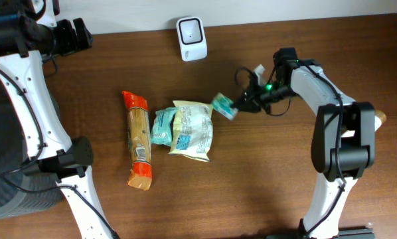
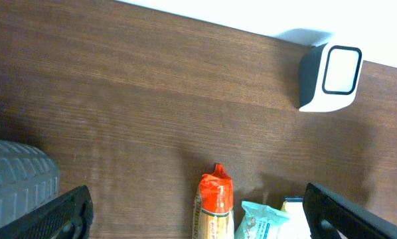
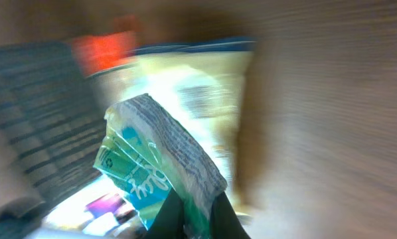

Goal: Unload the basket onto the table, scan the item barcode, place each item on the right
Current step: 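Hold the teal box in front of the scanner with the right gripper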

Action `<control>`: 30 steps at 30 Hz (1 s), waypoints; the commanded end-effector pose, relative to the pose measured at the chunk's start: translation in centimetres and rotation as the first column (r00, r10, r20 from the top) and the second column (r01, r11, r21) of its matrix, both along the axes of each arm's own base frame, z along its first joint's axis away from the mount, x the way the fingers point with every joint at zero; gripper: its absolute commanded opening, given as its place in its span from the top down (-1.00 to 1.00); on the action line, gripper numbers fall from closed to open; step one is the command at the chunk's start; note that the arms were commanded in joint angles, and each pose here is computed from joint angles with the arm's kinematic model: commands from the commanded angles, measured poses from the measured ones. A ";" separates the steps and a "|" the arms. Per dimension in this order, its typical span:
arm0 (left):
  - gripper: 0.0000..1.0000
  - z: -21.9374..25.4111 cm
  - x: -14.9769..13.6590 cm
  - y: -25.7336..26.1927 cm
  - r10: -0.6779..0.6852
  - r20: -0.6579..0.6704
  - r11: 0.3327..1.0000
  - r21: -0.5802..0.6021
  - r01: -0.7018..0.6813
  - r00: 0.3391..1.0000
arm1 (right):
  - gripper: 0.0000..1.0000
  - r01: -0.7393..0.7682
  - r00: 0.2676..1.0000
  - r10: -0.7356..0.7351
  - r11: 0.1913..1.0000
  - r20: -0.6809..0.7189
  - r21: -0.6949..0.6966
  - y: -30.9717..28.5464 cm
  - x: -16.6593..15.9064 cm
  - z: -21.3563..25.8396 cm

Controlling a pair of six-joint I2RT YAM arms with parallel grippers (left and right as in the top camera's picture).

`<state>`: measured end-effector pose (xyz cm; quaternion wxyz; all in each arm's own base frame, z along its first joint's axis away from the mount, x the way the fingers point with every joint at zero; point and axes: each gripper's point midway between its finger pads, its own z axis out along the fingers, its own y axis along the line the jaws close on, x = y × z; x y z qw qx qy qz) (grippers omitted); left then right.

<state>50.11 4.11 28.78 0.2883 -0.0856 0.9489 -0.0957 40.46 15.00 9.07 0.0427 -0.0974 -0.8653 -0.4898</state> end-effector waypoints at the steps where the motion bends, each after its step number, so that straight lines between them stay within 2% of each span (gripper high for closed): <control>1: -0.98 0.4 -0.2 0.2 -0.009 0.011 1.000 0.011 0.009 1.000 | 0.92 0.009 0.999 0.017 0.866 -0.048 0.501 2.1 0.5 9.2; 3: -0.98 0.4 -0.2 0.2 -0.009 0.011 1.000 0.011 0.009 1.000 | 0.92 0.068 0.987 0.014 0.865 -0.159 0.497 2.1 1.0 9.7; 4: -0.98 0.4 -0.2 0.2 -0.009 0.011 1.000 0.011 0.009 1.000 | 0.92 0.174 0.932 0.010 0.864 -0.362 0.472 2.1 1.1 10.1; 6: -0.98 0.4 -0.2 0.2 -0.009 0.011 1.000 0.011 0.009 1.000 | 0.92 0.243 0.870 0.008 0.863 -0.494 0.442 2.1 1.4 10.6; 13: -0.98 0.4 -0.2 0.2 -0.009 0.011 1.000 0.011 0.009 1.000 | 0.92 0.243 0.872 0.005 0.864 -0.490 0.441 2.1 2.3 12.1; 14: -0.98 0.4 -0.2 0.2 -0.009 0.011 1.000 0.011 0.009 1.000 | 0.92 0.233 0.889 -0.013 0.874 -0.457 0.427 2.1 2.6 11.7; 15: -0.98 0.4 -0.2 0.2 -0.009 0.011 1.000 0.011 0.009 1.000 | 0.92 0.152 0.972 -0.066 0.909 -0.227 0.388 2.0 4.1 10.5; 16: -0.98 0.4 -0.2 0.2 -0.009 0.011 1.000 0.011 0.009 1.000 | 0.92 0.147 0.986 -0.114 0.942 -0.125 0.300 1.7 5.0 8.9; 18: -0.98 0.4 -0.2 0.2 -0.009 0.011 1.000 0.011 0.009 1.000 | 0.92 0.150 0.987 -0.154 0.985 0.046 0.088 1.1 6.3 5.4; 20: -0.98 0.4 -0.2 0.2 -0.009 0.011 1.000 0.011 0.009 1.000 | 0.92 0.080 0.977 -0.073 0.996 0.202 -0.029 1.8 6.5 4.1; 21: -0.98 0.4 -0.2 0.2 -0.009 0.011 1.000 0.011 0.009 1.000 | 0.92 0.060 0.974 -0.036 0.993 0.224 -0.101 1.9 6.3 3.9; 23: -0.98 0.4 -0.2 0.2 -0.009 0.011 1.000 0.011 0.009 1.000 | 0.92 0.050 0.961 0.042 0.946 0.274 -0.319 0.9 6.5 4.2; 25: -0.98 0.4 -0.2 0.2 -0.009 0.011 1.000 0.011 0.009 1.000 | 0.92 0.071 0.910 0.142 0.873 0.390 -0.483 0.6 7.9 8.2; 27: -0.99 0.4 -0.2 0.2 -0.009 0.011 1.000 0.011 0.009 1.000 | 0.92 0.230 0.819 0.164 0.783 0.549 -0.578 0.0 10.8 13.7; 28: -0.98 0.4 -0.2 0.2 -0.009 0.011 1.000 0.011 0.009 1.000 | 0.92 0.299 0.779 0.176 0.739 0.601 -0.604 -0.2 11.9 15.1; 30: -0.98 0.4 -0.2 0.2 -0.009 0.011 1.000 0.011 0.009 1.000 | 0.92 0.490 0.678 0.192 0.602 0.710 -0.630 -0.6 14.8 17.4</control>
